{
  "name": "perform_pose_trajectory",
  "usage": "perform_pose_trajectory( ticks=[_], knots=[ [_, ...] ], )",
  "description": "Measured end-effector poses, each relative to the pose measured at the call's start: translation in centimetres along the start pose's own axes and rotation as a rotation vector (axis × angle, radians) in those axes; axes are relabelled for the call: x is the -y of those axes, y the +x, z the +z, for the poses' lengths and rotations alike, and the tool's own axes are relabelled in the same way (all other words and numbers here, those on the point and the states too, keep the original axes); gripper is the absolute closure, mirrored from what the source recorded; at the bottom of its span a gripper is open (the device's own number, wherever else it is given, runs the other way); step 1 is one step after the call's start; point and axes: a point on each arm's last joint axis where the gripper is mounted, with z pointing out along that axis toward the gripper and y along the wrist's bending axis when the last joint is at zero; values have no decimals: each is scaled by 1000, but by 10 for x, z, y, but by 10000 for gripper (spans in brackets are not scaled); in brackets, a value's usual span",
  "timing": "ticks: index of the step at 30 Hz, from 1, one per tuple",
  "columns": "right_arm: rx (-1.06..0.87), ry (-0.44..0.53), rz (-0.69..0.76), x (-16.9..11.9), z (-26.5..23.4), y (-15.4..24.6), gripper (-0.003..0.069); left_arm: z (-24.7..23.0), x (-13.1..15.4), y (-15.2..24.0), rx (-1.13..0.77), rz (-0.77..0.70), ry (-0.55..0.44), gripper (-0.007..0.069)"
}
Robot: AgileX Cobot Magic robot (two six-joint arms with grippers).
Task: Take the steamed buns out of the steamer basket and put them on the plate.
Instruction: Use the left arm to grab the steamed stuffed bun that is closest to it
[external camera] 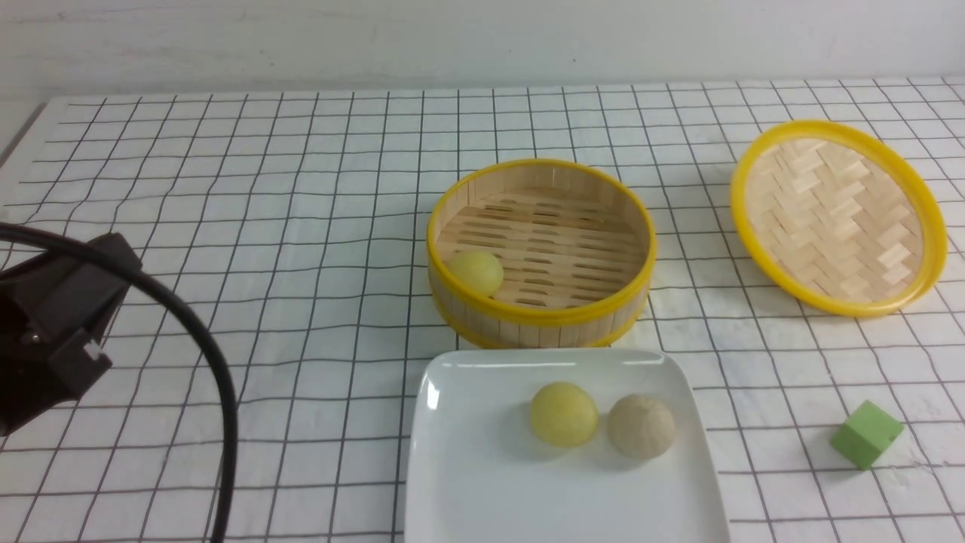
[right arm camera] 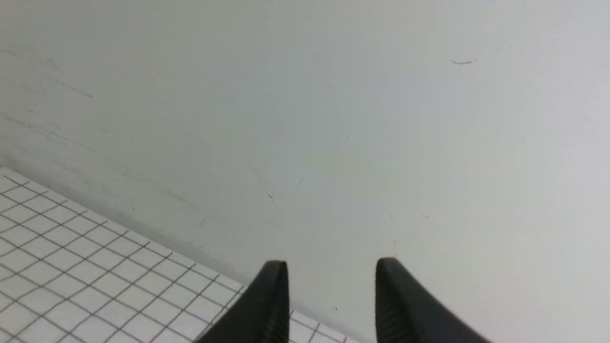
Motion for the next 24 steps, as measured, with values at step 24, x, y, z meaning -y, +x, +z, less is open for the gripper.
perform_pose_trajectory(
  ticks=[24],
  knots=[
    [-36,47,-25,13,-236,22,382,0,0,0,0,0,0,343]
  ],
)
